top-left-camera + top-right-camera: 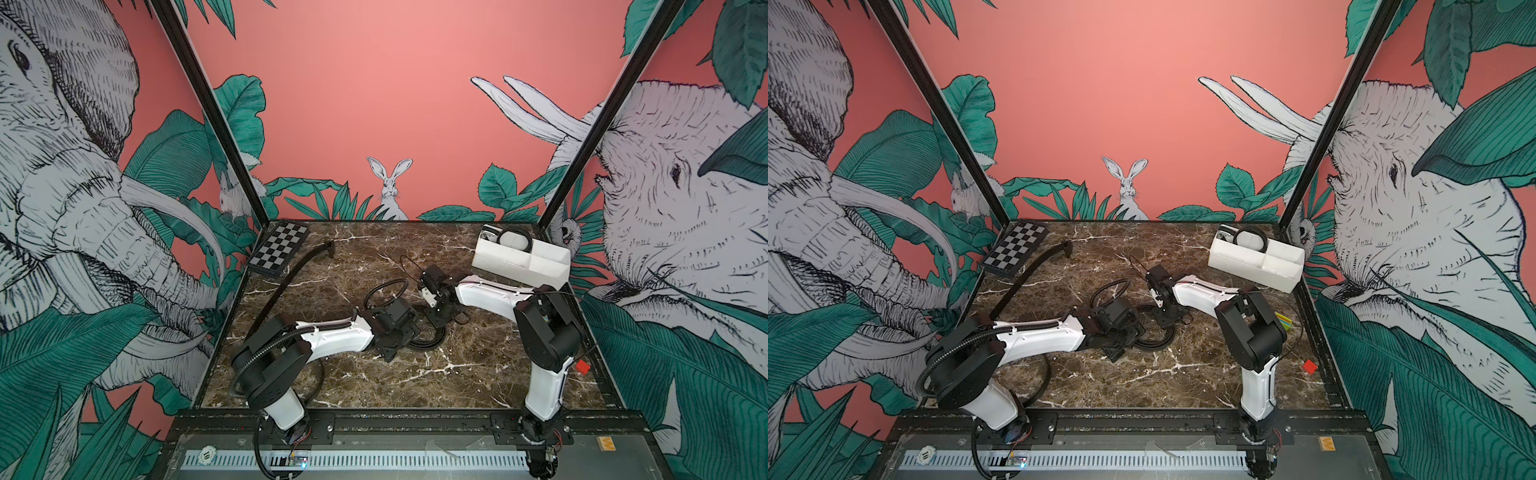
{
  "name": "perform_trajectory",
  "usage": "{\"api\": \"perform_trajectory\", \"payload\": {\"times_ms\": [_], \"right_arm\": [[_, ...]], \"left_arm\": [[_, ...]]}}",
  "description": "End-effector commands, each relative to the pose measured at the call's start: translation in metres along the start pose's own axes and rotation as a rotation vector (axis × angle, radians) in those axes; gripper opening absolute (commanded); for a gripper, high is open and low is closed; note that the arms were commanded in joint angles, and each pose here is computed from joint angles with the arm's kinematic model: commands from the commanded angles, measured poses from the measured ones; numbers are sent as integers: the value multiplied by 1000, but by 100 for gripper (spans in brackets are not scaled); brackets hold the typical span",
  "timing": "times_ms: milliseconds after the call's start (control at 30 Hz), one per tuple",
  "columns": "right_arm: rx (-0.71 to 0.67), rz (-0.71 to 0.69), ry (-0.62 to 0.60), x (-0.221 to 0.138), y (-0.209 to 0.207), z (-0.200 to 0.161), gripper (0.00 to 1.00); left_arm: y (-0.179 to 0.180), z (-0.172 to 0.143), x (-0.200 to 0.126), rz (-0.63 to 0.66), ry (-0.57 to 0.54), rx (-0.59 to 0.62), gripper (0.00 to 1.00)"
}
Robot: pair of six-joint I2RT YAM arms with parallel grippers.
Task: Place the belts into the storage roll
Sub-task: Roll the belt at the center of the board.
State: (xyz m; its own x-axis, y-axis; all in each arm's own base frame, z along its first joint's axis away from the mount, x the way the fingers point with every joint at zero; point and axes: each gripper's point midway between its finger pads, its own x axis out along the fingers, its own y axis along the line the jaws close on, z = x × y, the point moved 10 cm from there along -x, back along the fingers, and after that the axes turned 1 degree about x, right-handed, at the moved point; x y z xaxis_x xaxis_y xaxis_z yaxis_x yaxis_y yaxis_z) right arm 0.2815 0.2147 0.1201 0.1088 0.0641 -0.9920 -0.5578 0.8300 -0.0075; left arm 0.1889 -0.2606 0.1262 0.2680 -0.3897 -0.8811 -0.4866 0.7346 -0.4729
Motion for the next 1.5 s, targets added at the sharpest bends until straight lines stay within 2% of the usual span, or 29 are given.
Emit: {"api": "perform_trajectory", "payload": {"times_ms": [0, 367, 567, 767, 967, 1067, 1333, 1467], "right_arm": [[-28, 15, 130, 8, 7, -22, 0], [-35, 23, 141, 9, 8, -25, 0], [-35, 29, 144, 9, 8, -26, 0], [-32, 41, 140, 7, 10, -27, 0], [-27, 58, 137, 8, 13, -28, 0], [-23, 64, 128, 8, 13, -28, 0], [-30, 73, 123, 7, 14, -26, 0], [-28, 76, 122, 6, 14, -25, 0]], "left_arm": [[1, 9, -7, 39, -39, -9, 84], [-2, 21, -9, 130, -68, 63, 76], [-9, 24, 1, 175, -53, 130, 72], [2, 26, 10, 223, -28, 152, 58], [6, 27, 22, 261, 22, 200, 49], [7, 26, 27, 261, 47, 217, 40], [6, 26, 33, 284, 80, 306, 32], [4, 26, 32, 294, 85, 376, 17]]}}
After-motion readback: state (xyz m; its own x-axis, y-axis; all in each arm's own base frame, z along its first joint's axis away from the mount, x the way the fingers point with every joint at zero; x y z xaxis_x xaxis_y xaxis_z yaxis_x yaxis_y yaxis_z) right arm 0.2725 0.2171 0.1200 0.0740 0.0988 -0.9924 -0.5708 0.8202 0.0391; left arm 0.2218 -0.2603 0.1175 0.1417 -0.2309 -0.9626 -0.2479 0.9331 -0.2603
